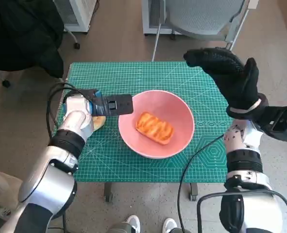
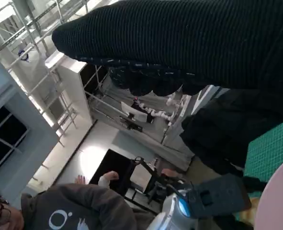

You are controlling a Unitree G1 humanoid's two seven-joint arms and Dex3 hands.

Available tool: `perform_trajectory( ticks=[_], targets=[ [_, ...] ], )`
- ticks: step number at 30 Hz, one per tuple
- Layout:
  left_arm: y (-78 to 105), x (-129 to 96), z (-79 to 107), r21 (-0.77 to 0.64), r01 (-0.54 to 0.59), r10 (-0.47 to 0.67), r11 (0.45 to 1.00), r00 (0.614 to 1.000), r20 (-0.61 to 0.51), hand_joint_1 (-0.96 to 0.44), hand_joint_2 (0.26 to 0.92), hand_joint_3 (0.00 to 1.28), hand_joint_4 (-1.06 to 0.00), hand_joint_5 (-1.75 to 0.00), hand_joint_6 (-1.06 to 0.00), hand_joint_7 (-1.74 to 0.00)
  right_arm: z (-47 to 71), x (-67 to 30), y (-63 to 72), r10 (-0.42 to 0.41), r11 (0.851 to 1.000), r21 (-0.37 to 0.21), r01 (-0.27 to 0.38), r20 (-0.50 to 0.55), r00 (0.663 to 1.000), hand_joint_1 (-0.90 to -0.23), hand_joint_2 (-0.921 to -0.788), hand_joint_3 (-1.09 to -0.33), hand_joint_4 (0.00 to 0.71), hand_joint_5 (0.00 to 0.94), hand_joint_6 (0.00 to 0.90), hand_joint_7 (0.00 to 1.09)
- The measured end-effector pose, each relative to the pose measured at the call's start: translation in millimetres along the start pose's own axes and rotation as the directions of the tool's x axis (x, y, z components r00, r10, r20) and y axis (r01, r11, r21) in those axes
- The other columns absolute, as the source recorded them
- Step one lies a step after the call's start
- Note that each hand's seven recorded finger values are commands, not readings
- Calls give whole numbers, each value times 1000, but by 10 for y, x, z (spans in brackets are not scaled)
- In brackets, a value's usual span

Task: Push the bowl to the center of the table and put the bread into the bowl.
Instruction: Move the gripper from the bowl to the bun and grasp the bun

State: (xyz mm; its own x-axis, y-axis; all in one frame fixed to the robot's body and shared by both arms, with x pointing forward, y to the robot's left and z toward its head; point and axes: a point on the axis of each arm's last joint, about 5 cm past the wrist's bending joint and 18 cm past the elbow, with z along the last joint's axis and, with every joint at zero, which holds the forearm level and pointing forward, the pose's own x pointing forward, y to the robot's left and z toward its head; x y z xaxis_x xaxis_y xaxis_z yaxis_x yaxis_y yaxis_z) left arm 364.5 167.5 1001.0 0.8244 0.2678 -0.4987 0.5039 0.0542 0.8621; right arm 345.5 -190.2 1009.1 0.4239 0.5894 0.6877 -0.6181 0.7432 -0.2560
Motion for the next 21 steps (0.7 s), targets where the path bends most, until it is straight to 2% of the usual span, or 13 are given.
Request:
perform_trajectory(
  ticks=[3, 5, 8, 12, 14, 15, 16, 17, 18, 21],
  targets=[
    [28, -13, -6, -3, -9, 9, 1000, 1000, 6, 396, 572, 947, -441, -1707, -665, -180, -2, -2, 0, 2, 1000, 1, -2, -1, 1000, -715, -921, -803, 195, 0, 257, 0],
    [48, -23, -8, -4, -16, 16, 1000, 1000, 10, 395, 578, 931, -446, -1695, -697, -234, -4, -3, 1, 2, 1000, 2, -2, -2, 1000, -715, -921, -804, 195, 0, 257, 0],
    [83, -41, -12, -4, -27, 27, 1000, 999, 18, 394, 583, 914, -453, -1681, -690, -297, -8, -7, 3, 2, 1000, 5, -2, -4, 1000, -715, -921, -804, 195, 0, 257, 1],
    [126, -60, -30, -2, -38, 38, 999, 999, 22, 394, 580, 911, -460, -1672, -607, -282, -10, -8, 3, 3, 1000, 8, -3, -5, 1000, -714, -921, -803, 196, 1, 258, 1],
    [155, -77, -39, -3, -42, 42, 999, 999, 21, 394, 581, 909, -460, -1672, -630, -299, -11, -8, 3, 4, 1000, 9, -4, -6, 1000, -714, -921, -803, 196, 1, 258, 1],
    [171, -86, -41, -4, -43, 43, 999, 999, 21, 315, 616, 829, -466, -1621, -605, -512, -11, -8, 3, 4, 1000, 10, -4, -7, 1000, -714, -921, -803, 196, 1, 258, 1],
    [193, -101, -44, -6, -46, 46, 999, 999, 22, 202, 674, 707, -466, -1555, -558, -831, -12, -8, 3, 4, 1000, 11, -4, -7, 1000, -714, -921, -803, 196, 1, 258, 1],
    [214, -115, -47, -8, -48, 48, 999, 999, 23, 130, 700, 645, -470, -1513, -533, -1035, -12, -9, 3, 4, 1000, 12, -4, -7, 1000, -714, -921, -803, 196, 1, 258, 1],
    [242, -135, -50, -10, -53, 53, 999, 998, 25, 84, 714, 613, -471, -1489, -516, -1169, -13, -9, 3, 4, 1000, 12, -4, -8, 1000, -714, -921, -802, 196, 1, 258, 1],
    [325, -193, -58, -16, -66, 66, 998, 997, 27, 29, 714, 624, -449, -1496, -469, -1365, -13, -9, 3, 4, 1000, 13, -4, -8, 1000, -714, -921, -802, 196, 1, 258, 1]
  ],
)
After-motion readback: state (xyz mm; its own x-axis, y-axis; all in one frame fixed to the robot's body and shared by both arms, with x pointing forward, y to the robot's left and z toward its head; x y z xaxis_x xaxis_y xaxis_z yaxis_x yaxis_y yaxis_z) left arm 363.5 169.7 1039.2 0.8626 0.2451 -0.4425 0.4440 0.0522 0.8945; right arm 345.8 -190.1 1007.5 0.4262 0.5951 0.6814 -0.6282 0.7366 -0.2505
